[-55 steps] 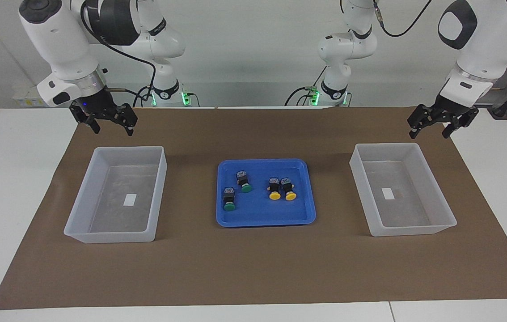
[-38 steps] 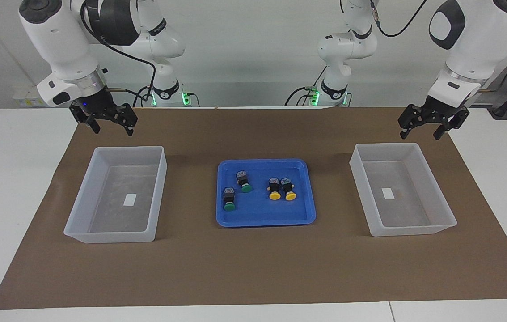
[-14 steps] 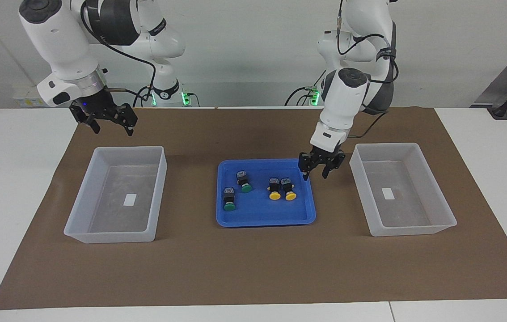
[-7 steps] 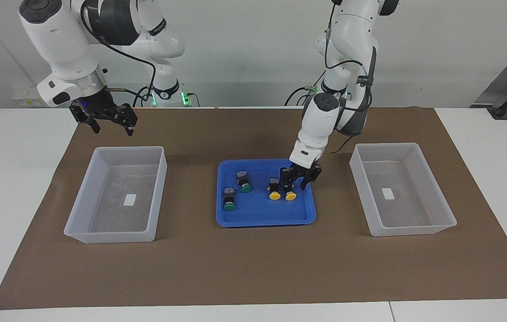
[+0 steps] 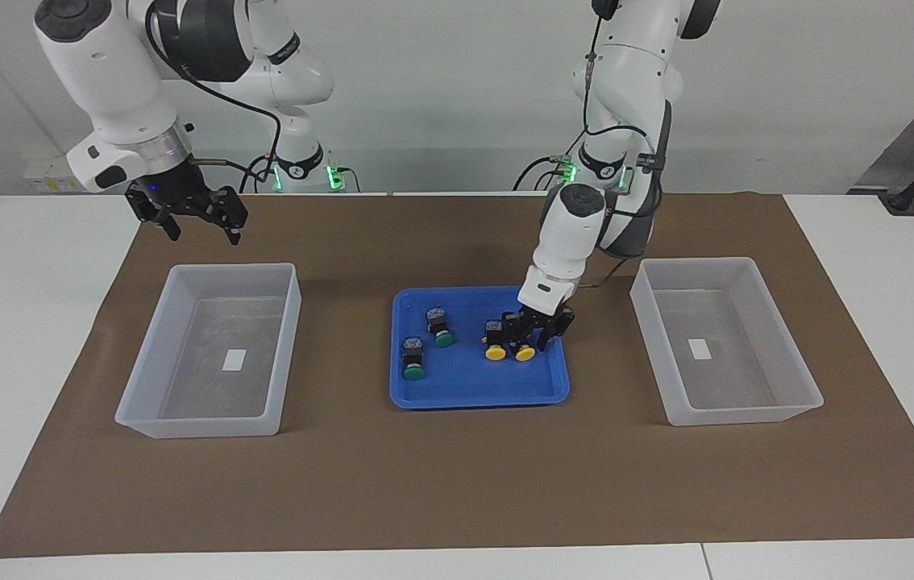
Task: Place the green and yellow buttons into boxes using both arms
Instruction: 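Reach the left gripper to the tray and grasp a yellow button, then carry the yellow button with the left gripper into the nearby box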
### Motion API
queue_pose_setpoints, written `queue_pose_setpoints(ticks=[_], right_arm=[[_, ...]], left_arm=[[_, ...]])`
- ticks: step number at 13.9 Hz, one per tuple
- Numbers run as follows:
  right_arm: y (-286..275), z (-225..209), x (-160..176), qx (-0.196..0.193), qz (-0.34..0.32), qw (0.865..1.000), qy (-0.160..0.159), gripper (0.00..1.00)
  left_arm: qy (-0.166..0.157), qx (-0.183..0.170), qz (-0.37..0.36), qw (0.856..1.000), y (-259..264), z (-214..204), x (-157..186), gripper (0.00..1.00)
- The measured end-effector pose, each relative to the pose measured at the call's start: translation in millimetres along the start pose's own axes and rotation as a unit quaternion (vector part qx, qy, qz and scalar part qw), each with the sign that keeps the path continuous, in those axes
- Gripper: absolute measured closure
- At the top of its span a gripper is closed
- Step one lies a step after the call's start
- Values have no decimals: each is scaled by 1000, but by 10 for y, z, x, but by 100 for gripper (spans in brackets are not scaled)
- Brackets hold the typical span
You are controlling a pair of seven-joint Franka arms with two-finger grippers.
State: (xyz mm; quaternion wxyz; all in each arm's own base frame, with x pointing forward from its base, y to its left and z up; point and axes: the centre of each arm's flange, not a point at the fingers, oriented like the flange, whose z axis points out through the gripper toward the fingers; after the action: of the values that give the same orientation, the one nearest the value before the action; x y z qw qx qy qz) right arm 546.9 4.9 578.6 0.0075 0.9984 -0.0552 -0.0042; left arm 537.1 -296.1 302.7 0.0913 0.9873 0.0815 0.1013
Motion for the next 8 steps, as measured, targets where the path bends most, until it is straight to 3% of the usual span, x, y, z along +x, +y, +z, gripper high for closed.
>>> queue_pose_setpoints(ticks=[2,4,8], right_arm=[[0,0,0,0,0,1000,0,0],[0,0,0,0,0,1000,0,0],[0,0,0,0,0,1000,0,0]], left_arm=[[-1,1,0,1000,2,18,-9,61],[-1,1,1,1000,6,19,-12,66],[3,-2,0,1000,22,-16,29,67]])
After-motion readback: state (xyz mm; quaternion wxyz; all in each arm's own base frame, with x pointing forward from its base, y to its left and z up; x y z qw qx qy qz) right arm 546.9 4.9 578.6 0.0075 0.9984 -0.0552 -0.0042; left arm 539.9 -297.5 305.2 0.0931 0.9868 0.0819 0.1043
